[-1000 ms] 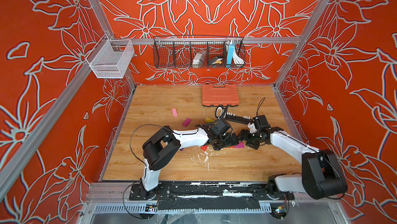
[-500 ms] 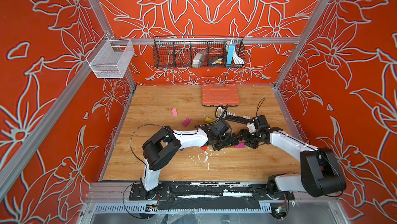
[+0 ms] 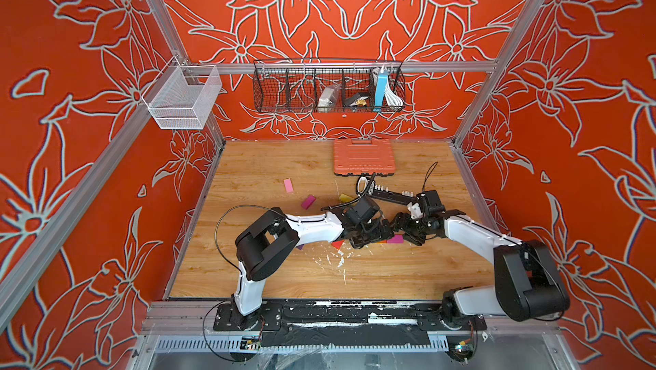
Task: Assemble the letter c with building blocks
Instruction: Adjust the building block at the center of the board, then pick up the building block from the center of the board.
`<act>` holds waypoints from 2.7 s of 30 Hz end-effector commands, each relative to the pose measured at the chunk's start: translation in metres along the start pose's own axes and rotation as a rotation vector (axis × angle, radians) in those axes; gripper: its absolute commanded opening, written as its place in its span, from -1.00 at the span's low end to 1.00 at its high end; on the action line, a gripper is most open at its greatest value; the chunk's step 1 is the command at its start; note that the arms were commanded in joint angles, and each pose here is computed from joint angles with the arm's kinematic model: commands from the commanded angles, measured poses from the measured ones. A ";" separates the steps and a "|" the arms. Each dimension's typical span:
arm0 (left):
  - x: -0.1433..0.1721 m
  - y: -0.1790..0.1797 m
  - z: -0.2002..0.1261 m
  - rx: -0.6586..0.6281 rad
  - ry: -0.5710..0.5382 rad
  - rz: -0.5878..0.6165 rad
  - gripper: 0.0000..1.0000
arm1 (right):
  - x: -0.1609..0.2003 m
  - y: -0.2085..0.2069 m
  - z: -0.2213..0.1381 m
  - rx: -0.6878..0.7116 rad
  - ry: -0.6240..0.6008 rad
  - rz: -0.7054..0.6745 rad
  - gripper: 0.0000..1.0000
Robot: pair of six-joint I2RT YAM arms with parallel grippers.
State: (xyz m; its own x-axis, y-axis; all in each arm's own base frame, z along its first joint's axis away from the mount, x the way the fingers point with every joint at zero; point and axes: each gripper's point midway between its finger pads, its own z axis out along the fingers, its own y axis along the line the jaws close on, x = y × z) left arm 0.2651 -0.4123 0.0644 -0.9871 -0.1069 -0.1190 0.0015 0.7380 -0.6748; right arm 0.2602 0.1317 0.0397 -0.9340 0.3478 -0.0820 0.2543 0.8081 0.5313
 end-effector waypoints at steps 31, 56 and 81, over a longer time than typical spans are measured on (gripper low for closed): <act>-0.012 -0.019 -0.024 0.085 -0.032 0.036 0.96 | 0.002 -0.012 -0.012 0.080 -0.018 0.021 0.68; -0.081 0.125 -0.203 -0.223 -0.308 -0.072 0.96 | -0.046 0.070 -0.041 0.138 -0.096 -0.403 0.59; -0.083 0.168 -0.220 -0.064 -0.299 -0.226 0.96 | -0.063 0.168 0.067 0.309 0.113 -0.952 0.40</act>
State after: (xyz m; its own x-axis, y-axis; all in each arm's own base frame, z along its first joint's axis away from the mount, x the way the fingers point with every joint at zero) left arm 0.3095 -0.1297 0.1214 -0.8671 -0.4581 -0.1957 -0.2416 0.7304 -0.6389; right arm 0.3835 0.2815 0.0849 -0.8097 -0.4894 -0.3237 -0.5401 0.8373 0.0849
